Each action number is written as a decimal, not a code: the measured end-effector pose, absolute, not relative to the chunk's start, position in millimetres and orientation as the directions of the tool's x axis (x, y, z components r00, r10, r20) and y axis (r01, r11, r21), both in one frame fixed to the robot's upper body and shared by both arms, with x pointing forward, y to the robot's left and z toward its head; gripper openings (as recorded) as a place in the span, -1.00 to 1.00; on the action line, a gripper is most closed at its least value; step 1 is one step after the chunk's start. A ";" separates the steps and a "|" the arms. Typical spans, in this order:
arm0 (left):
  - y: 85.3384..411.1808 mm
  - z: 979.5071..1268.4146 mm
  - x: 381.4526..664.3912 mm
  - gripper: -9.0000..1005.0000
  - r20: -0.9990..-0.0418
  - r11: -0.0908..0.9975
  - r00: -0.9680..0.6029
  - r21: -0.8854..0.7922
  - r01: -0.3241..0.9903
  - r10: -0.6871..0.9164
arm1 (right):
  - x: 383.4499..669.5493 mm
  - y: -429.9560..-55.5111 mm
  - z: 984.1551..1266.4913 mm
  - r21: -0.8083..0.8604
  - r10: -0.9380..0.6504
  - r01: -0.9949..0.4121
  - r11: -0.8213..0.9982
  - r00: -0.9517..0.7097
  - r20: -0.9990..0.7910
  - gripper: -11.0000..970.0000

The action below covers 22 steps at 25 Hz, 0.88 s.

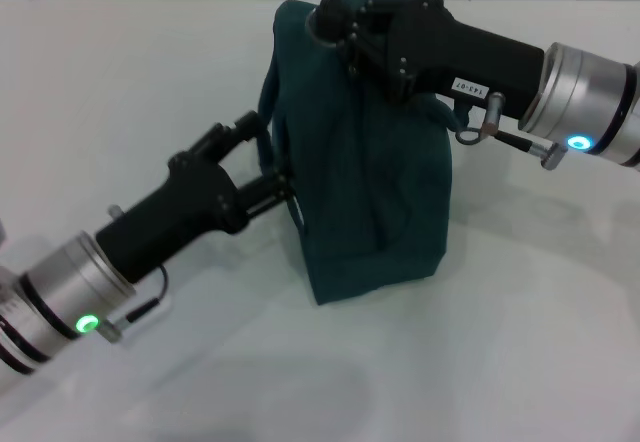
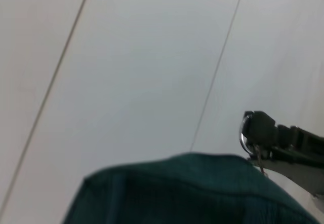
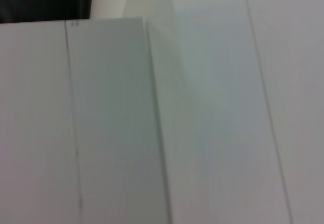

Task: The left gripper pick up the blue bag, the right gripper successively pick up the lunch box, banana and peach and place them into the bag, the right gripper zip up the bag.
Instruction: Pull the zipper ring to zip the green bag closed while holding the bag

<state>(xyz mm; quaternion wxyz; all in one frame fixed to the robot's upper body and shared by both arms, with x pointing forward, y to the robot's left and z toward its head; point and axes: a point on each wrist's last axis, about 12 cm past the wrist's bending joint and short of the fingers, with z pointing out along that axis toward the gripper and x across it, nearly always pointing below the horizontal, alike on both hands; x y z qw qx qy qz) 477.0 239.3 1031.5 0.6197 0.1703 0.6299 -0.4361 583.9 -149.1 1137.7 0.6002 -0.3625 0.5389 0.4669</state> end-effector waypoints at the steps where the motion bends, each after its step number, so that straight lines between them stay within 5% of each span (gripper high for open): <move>1: 243.2 1033.9 479.9 0.75 -0.930 0.567 -0.165 -0.333 0.754 -0.327 | 583.5 -148.2 1137.4 0.053 0.176 -0.948 0.313 0.003 -0.984 -0.94; 8: 271.7 1052.5 496.6 0.75 -0.935 0.604 -0.117 -0.308 0.735 -0.334 | 587.6 -146.2 1134.4 -0.014 0.150 -0.925 0.379 0.077 -0.986 -0.94; 22: 267.8 1047.4 486.7 0.75 -0.921 0.532 -0.218 -0.366 0.764 -0.322 | 595.6 -145.8 1133.3 -0.065 0.114 -0.902 0.428 0.126 -0.985 -0.94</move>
